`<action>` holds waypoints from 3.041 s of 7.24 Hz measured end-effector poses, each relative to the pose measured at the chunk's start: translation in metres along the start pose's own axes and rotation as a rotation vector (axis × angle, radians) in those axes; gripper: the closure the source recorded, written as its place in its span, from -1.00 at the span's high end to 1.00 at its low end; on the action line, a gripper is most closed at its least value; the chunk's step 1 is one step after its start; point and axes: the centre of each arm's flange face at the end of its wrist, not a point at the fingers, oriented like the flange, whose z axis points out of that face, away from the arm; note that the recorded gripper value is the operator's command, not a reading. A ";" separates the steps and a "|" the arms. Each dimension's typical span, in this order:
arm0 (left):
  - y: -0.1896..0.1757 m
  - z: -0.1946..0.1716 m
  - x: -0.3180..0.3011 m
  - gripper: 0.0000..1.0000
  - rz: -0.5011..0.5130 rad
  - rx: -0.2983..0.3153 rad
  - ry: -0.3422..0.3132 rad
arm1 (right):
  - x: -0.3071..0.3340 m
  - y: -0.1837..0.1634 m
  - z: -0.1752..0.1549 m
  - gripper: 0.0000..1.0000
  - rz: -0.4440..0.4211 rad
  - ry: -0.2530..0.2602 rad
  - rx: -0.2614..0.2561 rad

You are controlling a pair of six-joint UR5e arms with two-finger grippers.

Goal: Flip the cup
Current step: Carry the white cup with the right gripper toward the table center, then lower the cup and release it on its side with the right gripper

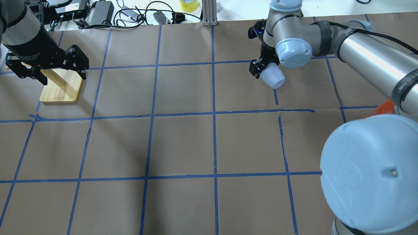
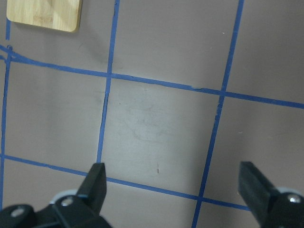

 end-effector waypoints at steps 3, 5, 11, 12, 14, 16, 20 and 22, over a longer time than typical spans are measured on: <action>-0.004 0.008 -0.021 1.00 0.026 -0.009 0.002 | -0.135 -0.025 -0.003 -1.00 -0.286 -0.029 0.061; -0.003 0.011 -0.022 1.00 0.034 -0.017 0.001 | -0.177 -0.030 -0.002 -1.00 -0.529 -0.067 0.137; 0.009 0.015 -0.021 1.00 0.051 -0.131 0.002 | -0.231 -0.039 0.041 -1.00 -0.996 -0.038 0.214; 0.008 0.018 -0.020 1.00 0.049 -0.138 0.006 | -0.232 -0.039 0.050 -1.00 -1.000 -0.032 0.219; 0.006 0.019 -0.019 1.00 0.046 -0.144 0.011 | -0.230 -0.038 0.053 -0.36 -1.003 -0.019 0.226; 0.009 0.019 -0.017 1.00 0.049 -0.144 0.008 | -0.229 -0.038 0.053 0.19 -0.995 -0.024 0.232; 0.011 0.029 -0.014 1.00 0.051 -0.174 0.012 | -0.225 -0.038 0.050 1.00 -0.981 -0.023 0.237; 0.009 0.034 -0.014 1.00 0.066 -0.180 0.012 | -0.221 -0.039 0.046 0.99 -0.974 -0.016 0.243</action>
